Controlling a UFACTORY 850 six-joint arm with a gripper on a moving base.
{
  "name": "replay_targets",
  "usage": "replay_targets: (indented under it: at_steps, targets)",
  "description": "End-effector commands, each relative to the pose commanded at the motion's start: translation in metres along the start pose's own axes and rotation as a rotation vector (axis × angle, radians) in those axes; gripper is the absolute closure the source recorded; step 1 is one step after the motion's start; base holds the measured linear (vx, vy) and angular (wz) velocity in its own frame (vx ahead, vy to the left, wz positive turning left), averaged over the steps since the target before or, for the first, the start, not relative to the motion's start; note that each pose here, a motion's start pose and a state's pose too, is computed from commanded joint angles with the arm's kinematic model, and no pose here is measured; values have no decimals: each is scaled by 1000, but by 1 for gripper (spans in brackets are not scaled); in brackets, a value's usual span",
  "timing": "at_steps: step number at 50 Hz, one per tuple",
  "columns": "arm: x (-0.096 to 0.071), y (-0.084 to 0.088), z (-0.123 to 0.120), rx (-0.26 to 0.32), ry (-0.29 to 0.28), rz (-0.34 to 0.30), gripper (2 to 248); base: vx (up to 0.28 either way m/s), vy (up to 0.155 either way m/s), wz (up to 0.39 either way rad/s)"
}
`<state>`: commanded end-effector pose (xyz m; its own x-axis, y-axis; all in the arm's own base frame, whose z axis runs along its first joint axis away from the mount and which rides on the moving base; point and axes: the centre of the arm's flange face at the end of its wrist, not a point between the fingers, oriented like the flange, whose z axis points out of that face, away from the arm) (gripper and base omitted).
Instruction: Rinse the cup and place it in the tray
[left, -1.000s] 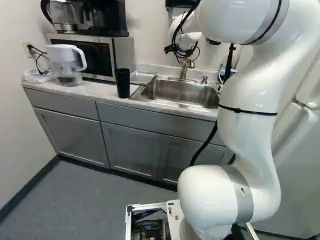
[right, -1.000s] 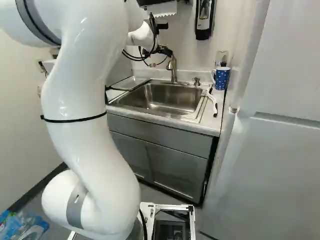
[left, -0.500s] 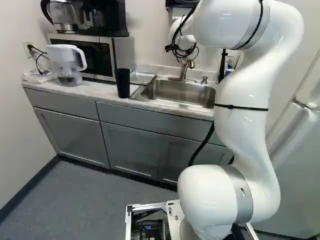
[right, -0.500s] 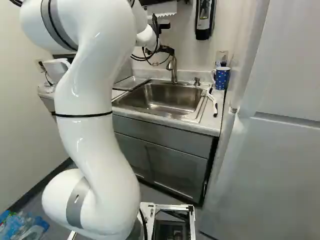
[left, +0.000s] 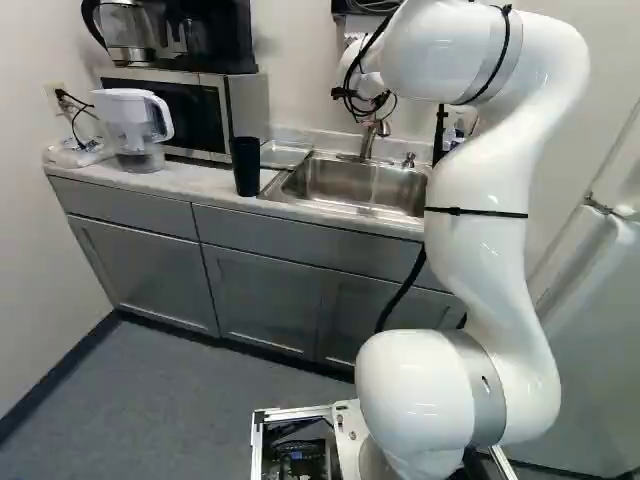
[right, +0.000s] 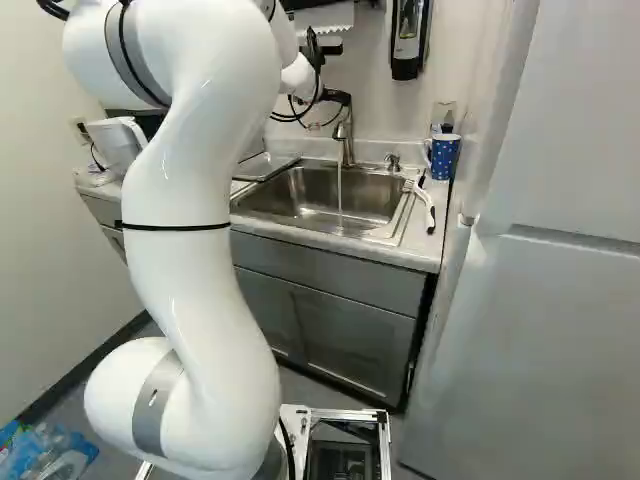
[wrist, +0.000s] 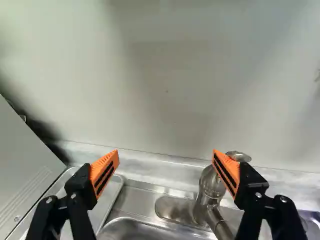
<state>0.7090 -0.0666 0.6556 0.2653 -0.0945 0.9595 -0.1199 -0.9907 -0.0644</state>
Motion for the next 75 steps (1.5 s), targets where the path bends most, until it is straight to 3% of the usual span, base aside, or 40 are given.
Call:
replay_targets:
  at_steps: [29, 51, 75]
  targets:
    - [-7, 7, -46, -10, -24, 2, 3, 0, 0, 0]
    - [-14, 25, -86, -38, -41, 11, 3, 0, 0, 0]
    - [-27, 46, -130, -74, -103, 23, 3, 0, 0, 0]
